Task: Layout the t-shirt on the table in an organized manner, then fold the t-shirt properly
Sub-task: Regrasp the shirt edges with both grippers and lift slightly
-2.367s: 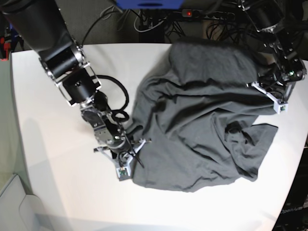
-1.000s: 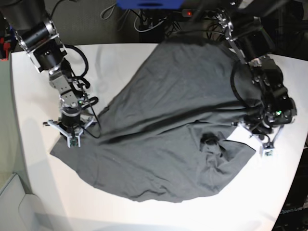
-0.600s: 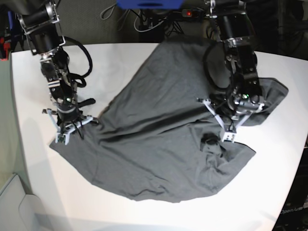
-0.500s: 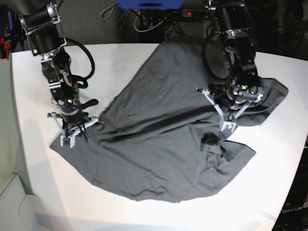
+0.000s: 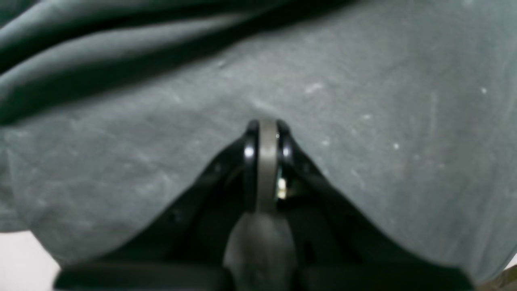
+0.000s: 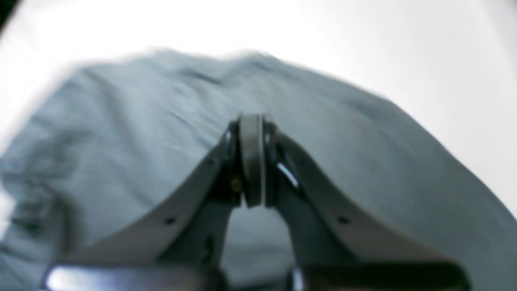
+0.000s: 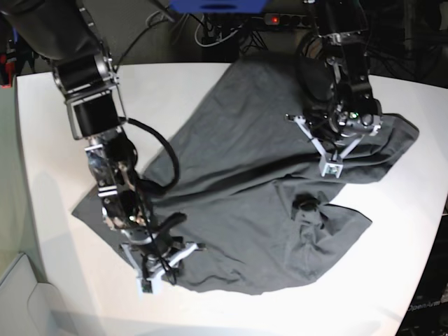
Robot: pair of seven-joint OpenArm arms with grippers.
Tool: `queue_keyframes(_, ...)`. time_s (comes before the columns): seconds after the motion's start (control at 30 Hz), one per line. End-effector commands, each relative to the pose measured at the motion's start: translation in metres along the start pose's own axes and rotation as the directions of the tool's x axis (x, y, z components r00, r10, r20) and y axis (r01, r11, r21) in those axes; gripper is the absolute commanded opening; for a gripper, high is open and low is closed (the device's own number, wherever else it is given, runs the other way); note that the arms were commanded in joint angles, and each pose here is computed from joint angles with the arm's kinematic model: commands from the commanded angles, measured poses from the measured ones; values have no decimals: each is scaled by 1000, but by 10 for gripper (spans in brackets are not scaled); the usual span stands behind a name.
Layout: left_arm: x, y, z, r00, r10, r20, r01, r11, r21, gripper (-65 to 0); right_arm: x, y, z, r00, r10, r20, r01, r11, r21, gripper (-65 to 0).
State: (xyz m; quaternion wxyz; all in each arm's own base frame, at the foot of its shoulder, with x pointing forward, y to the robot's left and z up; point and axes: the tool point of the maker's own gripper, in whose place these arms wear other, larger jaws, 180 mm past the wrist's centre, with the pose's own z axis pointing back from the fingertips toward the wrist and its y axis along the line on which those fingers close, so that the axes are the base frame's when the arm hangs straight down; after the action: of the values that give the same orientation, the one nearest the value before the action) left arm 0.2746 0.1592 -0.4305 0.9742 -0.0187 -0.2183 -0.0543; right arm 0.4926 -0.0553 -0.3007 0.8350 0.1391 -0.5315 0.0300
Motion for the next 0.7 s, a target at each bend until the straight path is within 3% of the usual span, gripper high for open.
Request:
queue_keyframes(0.0, 0, 1, -1, 1000, -3, -8, 3, 1000, 5, -646, 21, 9, -5, 999, -4, 42, 3, 1000, 15, -650)
queue_keyframes(0.3, -16, 0, -8, 999, 5, -51, -5, 1000, -4, -646, -46, 42, -47, 984, -97, -146, 100, 995, 11, -650)
queue_keyframes(0.53, -17, 0, -8, 999, 5, -52, -5, 1000, -4, -646, -75, 12, -55, 982, -110, -153, 99, 992, -74, -650)
queue_keyframes(0.67, -17, 5, -7, 999, -1, -53, 2, 1000, 8, -646, -85, -21, -52, 984, -106, -146, 86, 987, -136, -650)
